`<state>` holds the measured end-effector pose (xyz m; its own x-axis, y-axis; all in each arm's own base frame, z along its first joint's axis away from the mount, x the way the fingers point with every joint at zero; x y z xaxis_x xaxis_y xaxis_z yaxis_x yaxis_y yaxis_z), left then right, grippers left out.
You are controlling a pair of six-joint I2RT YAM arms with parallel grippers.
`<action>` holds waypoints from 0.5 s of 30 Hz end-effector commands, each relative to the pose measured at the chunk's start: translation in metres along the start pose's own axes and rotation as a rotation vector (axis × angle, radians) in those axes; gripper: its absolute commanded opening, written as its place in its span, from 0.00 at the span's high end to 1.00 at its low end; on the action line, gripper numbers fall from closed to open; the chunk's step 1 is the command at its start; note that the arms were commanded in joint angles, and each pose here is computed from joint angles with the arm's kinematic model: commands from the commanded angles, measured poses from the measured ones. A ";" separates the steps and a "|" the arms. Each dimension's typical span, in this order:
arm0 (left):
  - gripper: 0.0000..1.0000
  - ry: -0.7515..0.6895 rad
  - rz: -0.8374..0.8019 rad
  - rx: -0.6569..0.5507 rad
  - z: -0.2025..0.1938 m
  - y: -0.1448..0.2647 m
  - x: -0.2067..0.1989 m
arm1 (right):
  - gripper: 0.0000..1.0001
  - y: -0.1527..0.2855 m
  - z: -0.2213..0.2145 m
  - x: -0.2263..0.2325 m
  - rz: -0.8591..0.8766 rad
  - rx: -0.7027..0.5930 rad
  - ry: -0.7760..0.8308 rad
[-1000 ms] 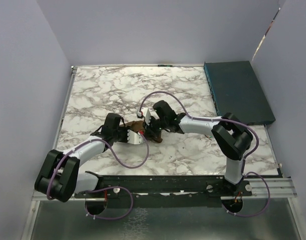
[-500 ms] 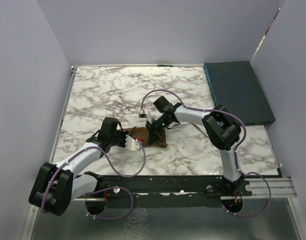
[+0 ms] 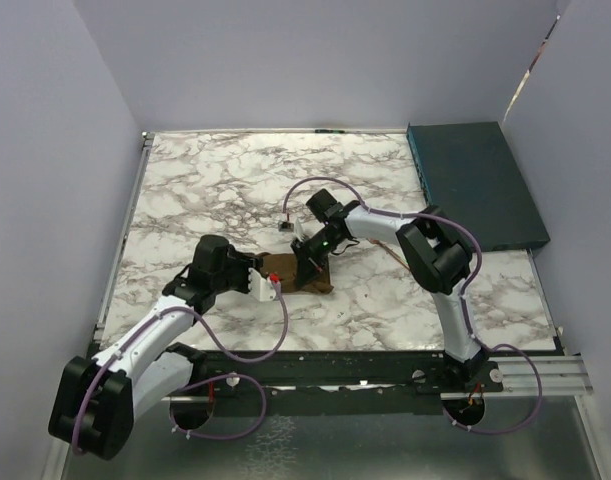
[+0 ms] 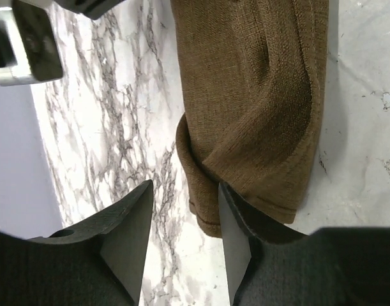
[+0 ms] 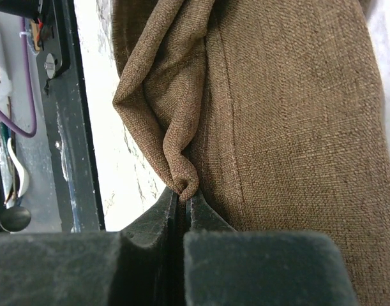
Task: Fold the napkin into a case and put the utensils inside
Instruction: Insert the napkin into the napkin holder.
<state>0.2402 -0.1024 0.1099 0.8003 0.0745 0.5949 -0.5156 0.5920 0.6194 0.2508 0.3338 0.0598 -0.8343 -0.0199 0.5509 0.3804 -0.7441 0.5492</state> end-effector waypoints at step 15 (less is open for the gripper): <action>0.47 -0.112 -0.172 -0.150 0.032 0.032 -0.024 | 0.98 -0.001 -0.011 -0.004 0.079 -0.040 -0.152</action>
<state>0.2028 -0.0994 0.1206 0.8060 -0.0718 0.5875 -0.4148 0.6395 0.6473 0.2533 0.3294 0.0606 -0.7734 0.0165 0.6337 0.3964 -0.7676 0.5037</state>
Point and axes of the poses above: each gripper's point midway between its finger pads, its own y axis back along the fingers, its own x axis along the line the jaws close on, z = x × y, the point moved 5 cm from there along y, back along the fingers, and after that the axes turned 10 degrees about y, right-handed, at the moved point
